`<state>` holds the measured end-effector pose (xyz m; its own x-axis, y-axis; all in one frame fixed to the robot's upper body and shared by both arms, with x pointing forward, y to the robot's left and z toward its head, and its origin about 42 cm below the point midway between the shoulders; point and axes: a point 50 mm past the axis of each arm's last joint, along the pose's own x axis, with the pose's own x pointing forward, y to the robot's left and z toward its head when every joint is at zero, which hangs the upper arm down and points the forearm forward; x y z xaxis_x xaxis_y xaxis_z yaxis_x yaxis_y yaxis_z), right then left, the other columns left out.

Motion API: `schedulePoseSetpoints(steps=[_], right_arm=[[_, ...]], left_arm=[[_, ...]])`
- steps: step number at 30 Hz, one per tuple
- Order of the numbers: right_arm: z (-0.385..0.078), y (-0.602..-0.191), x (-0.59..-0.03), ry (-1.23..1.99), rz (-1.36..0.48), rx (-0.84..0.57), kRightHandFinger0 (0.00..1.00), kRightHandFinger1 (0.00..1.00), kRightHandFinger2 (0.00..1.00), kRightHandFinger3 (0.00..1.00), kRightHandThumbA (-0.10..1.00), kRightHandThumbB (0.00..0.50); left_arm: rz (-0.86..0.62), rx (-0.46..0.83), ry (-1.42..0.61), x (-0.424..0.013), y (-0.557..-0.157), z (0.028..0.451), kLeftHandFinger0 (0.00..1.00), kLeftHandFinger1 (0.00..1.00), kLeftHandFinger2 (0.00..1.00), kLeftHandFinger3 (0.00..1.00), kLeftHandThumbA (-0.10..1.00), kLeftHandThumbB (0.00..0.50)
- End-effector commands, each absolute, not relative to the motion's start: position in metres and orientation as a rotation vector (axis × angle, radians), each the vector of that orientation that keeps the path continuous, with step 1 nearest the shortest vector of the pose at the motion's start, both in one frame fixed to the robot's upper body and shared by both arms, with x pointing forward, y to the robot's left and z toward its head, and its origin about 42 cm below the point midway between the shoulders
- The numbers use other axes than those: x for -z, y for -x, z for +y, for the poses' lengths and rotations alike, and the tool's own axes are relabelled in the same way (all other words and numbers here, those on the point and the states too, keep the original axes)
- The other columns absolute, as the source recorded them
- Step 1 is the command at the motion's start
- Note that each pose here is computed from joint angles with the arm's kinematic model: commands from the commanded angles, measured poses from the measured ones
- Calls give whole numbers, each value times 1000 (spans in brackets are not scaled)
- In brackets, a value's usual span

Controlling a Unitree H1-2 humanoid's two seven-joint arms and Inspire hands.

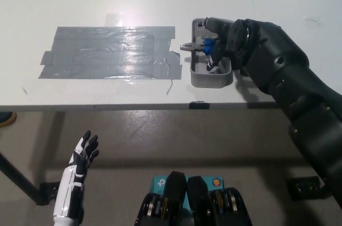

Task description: The robot picks the blue plier placed on top of the container and places it on the grey area of the table

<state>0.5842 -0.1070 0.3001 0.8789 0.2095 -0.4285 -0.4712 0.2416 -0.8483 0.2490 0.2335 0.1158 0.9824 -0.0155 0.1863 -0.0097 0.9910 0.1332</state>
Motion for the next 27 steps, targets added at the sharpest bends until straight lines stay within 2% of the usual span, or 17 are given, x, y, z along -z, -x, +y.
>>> schedulePoseSetpoints(steps=[1, 7, 10, 12, 13, 15, 16, 17, 18, 19, 20, 21, 22, 23, 25, 27], right_arm=[[-115, -590, -317, 1252, 218, -421, 1000, 1000, 1000, 1000, 959, 357], [-121, -589, -308, 1323, 244, -410, 1000, 1000, 1000, 1000, 951, 360], [-123, -588, -302, 1354, 231, -405, 1000, 1000, 1000, 1000, 833, 308], [-125, -587, -297, 1388, 221, -397, 1000, 1000, 1000, 1000, 762, 303], [-127, -587, -293, 1402, 223, -387, 1000, 1000, 1000, 1000, 674, 280], [-131, -586, -286, 1453, 212, -370, 1000, 1000, 1000, 1000, 363, 233], [-133, -585, -281, 1479, 192, -352, 738, 820, 896, 1000, 65, 198], [-135, -585, -279, 1500, 178, -339, 565, 631, 720, 969, -43, 214], [-138, -584, -276, 1518, 167, -323, 298, 398, 531, 922, -99, 224], [-141, -584, -272, 1535, 149, -312, 199, 283, 423, 851, -100, 240], [-143, -584, -271, 1548, 138, -304, 116, 185, 336, 827, -100, 254], [-145, -583, -270, 1564, 124, -296, 50, 135, 308, 816, -100, 255], [-147, -584, -270, 1578, 111, -293, 177, 264, 389, 760, -57, 254], [-148, -583, -268, 1597, 101, -283, 197, 273, 408, 744, -51, 248], [-150, -584, -269, 1594, 75, -263, 103, 186, 349, 693, -64, 253], [-152, -584, -268, 1585, 63, -254, 74, 174, 332, 662, -83, 266]], left_arm=[[-270, -20, -165, -126, -252, 237, 1000, 1000, 1000, 1000, 1000, 0], [-282, -21, -168, -127, -254, 237, 1000, 1000, 1000, 1000, 1000, 0], [-286, -21, -176, -128, -255, 237, 1000, 1000, 1000, 1000, 1000, 0], [-288, -21, -181, -128, -255, 238, 1000, 1000, 1000, 1000, 1000, 0], [-288, -21, -186, -129, -255, 238, 1000, 1000, 1000, 1000, 1000, 0], [-289, -21, -184, -129, -256, 238, 1000, 1000, 1000, 1000, 1000, 0], [-288, -20, -184, -130, -256, 238, 1000, 1000, 1000, 1000, 1000, 0], [-287, -19, -184, -130, -256, 238, 1000, 1000, 1000, 1000, 1000, 0], [-285, -18, -183, -131, -257, 238, 1000, 1000, 1000, 1000, 1000, 0], [-287, -17, -184, -131, -257, 238, 1000, 1000, 1000, 1000, 1000, 0], [-291, -16, -185, -131, -258, 238, 1000, 1000, 1000, 1000, 1000, 0], [-296, -16, -187, -131, -258, 238, 1000, 1000, 1000, 1000, 1000, 0], [-295, -17, -188, -131, -259, 238, 1000, 1000, 1000, 1000, 1000, 0], [-293, -18, -189, -132, -258, 239, 1000, 1000, 1000, 1000, 1000, 0], [-298, -22, -195, -132, -260, 239, 1000, 1000, 1000, 1000, 1000, 0], [-300, -18, -199, -130, -259, 239, 1000, 1000, 1000, 1000, 1000, 0]])
